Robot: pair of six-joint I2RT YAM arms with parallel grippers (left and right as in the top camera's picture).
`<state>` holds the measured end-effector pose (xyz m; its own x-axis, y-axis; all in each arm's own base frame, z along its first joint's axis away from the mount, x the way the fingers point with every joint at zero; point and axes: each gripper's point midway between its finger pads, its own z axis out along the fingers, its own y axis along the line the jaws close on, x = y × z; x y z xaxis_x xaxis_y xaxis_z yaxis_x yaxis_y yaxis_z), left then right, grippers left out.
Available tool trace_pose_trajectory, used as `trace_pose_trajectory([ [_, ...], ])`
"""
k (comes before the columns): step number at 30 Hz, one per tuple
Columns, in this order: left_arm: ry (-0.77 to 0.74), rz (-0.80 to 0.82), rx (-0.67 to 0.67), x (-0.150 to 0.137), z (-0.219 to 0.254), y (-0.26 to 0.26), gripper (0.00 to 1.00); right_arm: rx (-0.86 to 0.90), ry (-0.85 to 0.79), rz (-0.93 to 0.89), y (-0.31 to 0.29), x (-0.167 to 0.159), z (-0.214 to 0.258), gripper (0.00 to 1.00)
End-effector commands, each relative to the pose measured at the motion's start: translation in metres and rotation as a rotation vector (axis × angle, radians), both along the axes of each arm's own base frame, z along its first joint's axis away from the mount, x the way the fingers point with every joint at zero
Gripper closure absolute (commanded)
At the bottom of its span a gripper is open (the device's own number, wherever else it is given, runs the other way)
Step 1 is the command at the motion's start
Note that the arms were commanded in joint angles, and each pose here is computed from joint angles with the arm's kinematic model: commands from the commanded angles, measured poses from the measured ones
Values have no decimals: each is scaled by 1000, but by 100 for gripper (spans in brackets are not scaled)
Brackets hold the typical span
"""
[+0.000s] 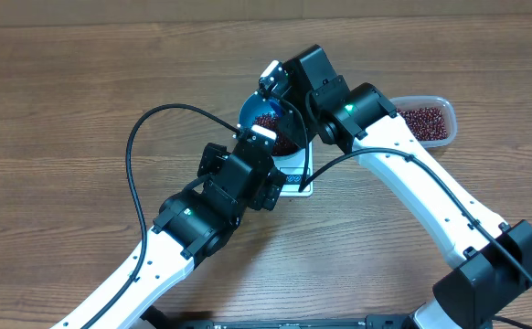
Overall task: Scoop item into bowl and weigh 150g on scale
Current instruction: 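Tip the scoop to pour beans into the teal bowl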
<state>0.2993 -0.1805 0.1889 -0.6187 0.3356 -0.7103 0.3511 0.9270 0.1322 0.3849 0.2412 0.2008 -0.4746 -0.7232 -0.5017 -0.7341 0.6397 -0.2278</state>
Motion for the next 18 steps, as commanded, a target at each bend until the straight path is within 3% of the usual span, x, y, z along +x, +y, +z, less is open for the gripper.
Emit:
trace_pose_trajectory([
  [1, -23, 8, -14, 5, 11, -1, 0, 9, -86, 44, 2, 1, 33, 96],
  [11, -23, 8, -14, 5, 11, -1, 0, 17, -82, 32, 2, 1, 33, 96],
  [18, -23, 8, -14, 5, 11, -1, 0, 178, -83, -147, 2, 4, 55, 96],
])
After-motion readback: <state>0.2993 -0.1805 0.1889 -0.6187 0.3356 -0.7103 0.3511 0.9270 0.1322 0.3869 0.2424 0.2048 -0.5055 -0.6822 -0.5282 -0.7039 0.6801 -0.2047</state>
